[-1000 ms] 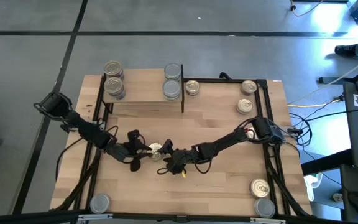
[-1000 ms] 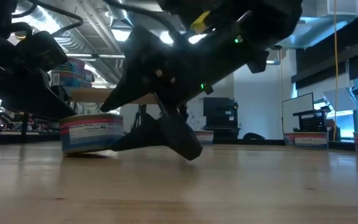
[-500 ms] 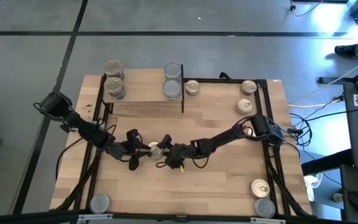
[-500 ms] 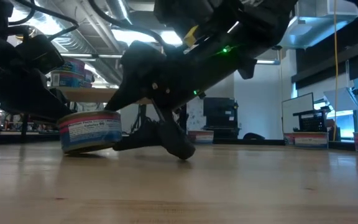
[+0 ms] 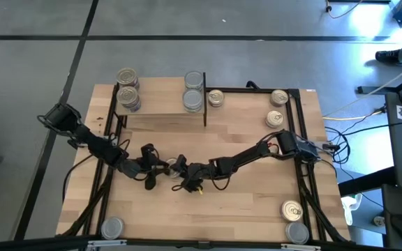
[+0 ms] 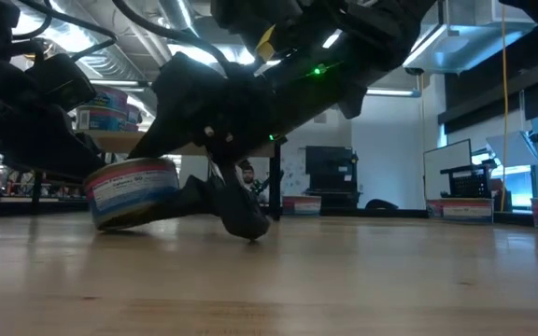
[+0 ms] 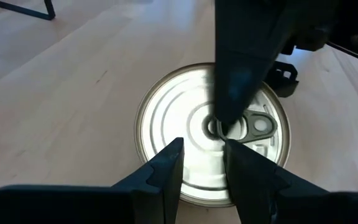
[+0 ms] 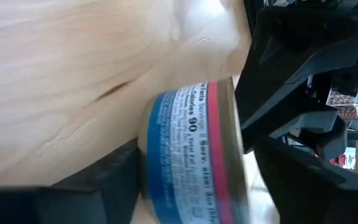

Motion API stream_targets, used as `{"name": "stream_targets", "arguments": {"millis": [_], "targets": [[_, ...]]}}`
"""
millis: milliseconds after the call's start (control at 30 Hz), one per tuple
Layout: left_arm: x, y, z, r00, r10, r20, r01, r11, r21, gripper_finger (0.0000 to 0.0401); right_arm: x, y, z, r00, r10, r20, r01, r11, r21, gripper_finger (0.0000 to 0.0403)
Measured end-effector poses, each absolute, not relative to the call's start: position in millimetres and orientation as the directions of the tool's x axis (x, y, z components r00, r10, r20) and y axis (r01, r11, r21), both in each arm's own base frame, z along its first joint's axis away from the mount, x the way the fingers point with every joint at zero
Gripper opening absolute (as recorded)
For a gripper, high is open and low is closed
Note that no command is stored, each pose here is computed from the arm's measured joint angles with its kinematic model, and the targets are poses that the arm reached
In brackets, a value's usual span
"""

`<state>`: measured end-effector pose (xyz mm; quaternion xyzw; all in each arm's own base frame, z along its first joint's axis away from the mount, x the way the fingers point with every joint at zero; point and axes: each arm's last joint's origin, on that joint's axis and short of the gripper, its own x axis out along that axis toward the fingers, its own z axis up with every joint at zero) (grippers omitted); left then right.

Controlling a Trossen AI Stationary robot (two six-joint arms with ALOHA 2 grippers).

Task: Stack canned seafood by type on shelf
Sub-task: Put the blue tuna can on the shelf

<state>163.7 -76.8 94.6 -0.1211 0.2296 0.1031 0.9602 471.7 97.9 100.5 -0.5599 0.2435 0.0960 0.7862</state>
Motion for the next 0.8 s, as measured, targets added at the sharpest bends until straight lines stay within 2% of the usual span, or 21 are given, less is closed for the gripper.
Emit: {"name": "stream_targets", "arguments": {"millis": [167, 367, 633, 800], "targets": [[164.2, -76.3, 95.5, 0.877, 0.157, -0.454, -0.269, 0.944, -0.193, 0.0117, 471.5, 95.6, 99.5, 0.855, -0.136, -0.501, -0.424, 0.374, -0.825, 0.0195], [164.5, -76.4, 96.6, 0.880, 0.160, -0.446, -0.280, 0.935, -0.216, 0.0117, 470.5, 97.4, 101.9, 0.853, -0.141, -0.503, -0.414, 0.404, -0.816, 0.0193], [169.8, -82.0, 116.8, 0.902, 0.086, -0.423, -0.215, 0.939, -0.268, 0.0117, 457.3, 106.4, 129.3, 0.819, -0.198, -0.539, -0.423, 0.428, -0.799, 0.0193], [168.5, -80.6, 127.4, 0.904, 0.103, -0.415, -0.227, 0.937, -0.264, 0.0117, 446.4, 103.5, 158.6, 0.792, -0.204, -0.575, -0.414, 0.513, -0.752, 0.0193]]}}
